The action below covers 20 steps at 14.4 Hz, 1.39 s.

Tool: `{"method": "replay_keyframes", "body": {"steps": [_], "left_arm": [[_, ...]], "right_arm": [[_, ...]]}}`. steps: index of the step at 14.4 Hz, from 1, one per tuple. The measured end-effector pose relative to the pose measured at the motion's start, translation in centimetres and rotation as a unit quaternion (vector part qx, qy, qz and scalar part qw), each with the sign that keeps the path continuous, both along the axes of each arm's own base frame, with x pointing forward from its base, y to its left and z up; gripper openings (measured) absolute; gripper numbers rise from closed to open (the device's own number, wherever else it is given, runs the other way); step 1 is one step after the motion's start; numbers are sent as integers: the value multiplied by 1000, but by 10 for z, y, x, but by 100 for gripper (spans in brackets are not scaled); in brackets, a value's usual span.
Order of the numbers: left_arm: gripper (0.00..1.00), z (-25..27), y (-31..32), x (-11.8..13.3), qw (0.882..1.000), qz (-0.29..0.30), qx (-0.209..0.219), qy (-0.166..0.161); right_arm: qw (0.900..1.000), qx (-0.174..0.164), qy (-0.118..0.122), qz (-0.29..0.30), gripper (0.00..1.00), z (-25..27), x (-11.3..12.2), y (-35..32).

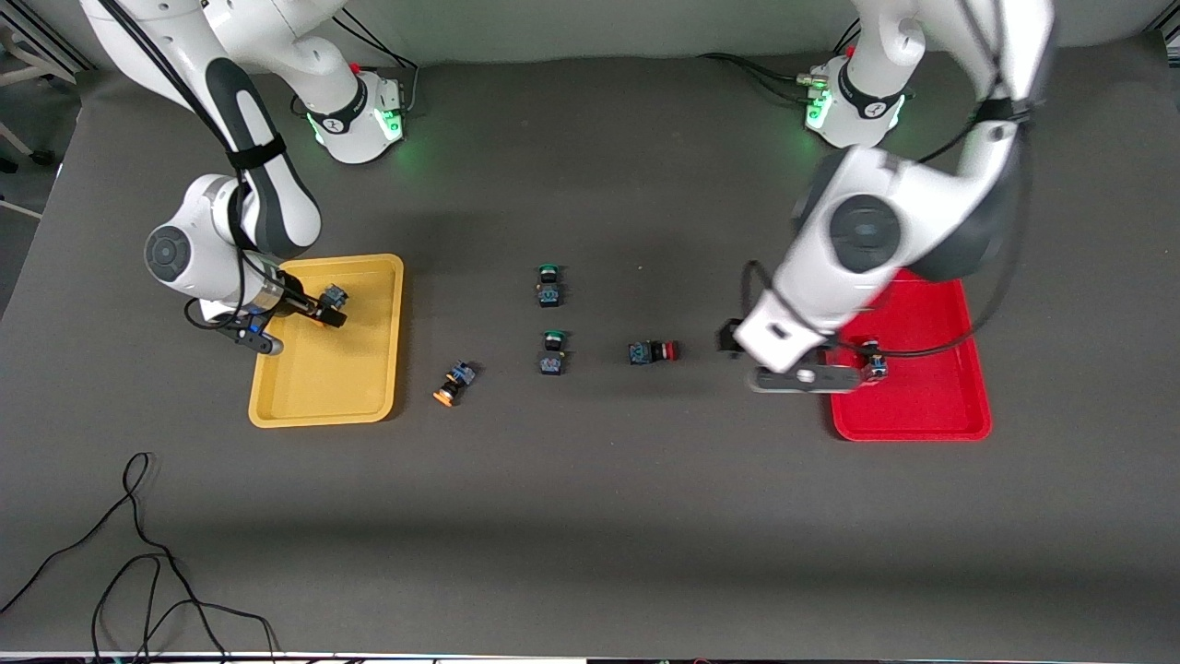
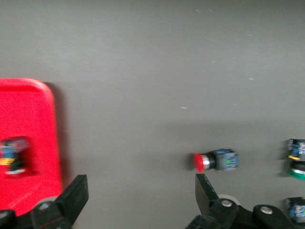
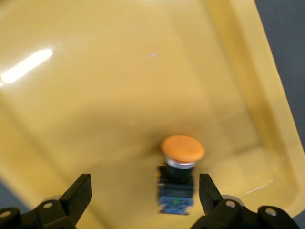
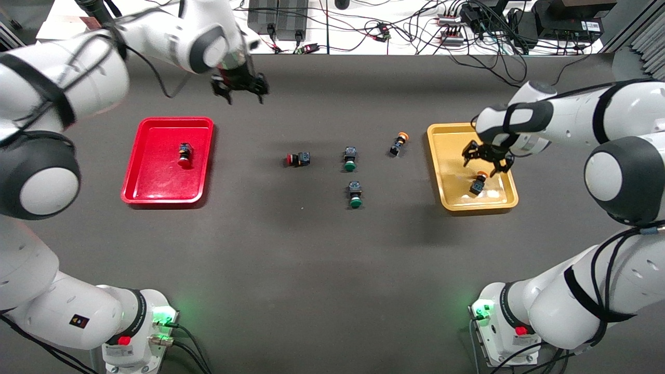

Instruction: Place red and yellow buttons in trays

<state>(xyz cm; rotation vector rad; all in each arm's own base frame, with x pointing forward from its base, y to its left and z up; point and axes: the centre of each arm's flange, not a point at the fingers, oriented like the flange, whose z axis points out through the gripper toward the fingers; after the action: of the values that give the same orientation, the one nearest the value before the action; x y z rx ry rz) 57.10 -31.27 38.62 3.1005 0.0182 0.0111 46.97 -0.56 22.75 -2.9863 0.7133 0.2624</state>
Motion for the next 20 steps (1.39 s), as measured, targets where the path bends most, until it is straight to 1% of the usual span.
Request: {"method": "replay_keyframes", "body": {"steps": [2,3,4,5,7,9,11,12,14,16,17,18,19,20], "left_arm": [[100,-18,-29,-8,999,36,-8,-4],[100,-28,-40,-12,997,71,-10,-1],[100,-39,-49,-16,993,118,-9,6],[100,-51,-56,-19,986,165,-6,13],[100,-73,-78,-32,965,261,1,26],[100,-86,-97,-42,936,351,2,30],[100,-88,-106,-44,898,440,-10,26],[100,-88,-109,-44,877,479,-15,25],[100,-93,-115,-49,835,550,-11,17],[100,-106,-120,-51,786,618,-7,-6],[100,-114,-121,-51,766,642,-8,-16],[100,-124,-121,-50,752,659,-7,-21],[100,-134,-121,-51,744,668,-3,-21],[100,-142,-120,-51,739,673,1,-21]], "right_arm": [[1000,16,-12,2,100,37,29,17],[1000,20,-20,-2,100,57,44,30],[999,23,-27,-7,100,79,60,45],[999,25,-33,-11,100,100,74,61],[999,24,-45,-17,100,137,98,98],[998,13,-52,-22,100,157,116,136],[998,-5,-53,-23,100,155,126,177],[998,-17,-51,-22,100,146,127,198],[998,-38,-45,-21,100,116,128,230],[998,-43,-38,-30,100,80,129,241],[998,-50,-33,-32,100,62,129,243],[997,-59,-30,-32,100,45,129,244],[997,-63,-31,-33,100,30,128,246],[997,-63,-32,-38,100,16,126,248]]}}
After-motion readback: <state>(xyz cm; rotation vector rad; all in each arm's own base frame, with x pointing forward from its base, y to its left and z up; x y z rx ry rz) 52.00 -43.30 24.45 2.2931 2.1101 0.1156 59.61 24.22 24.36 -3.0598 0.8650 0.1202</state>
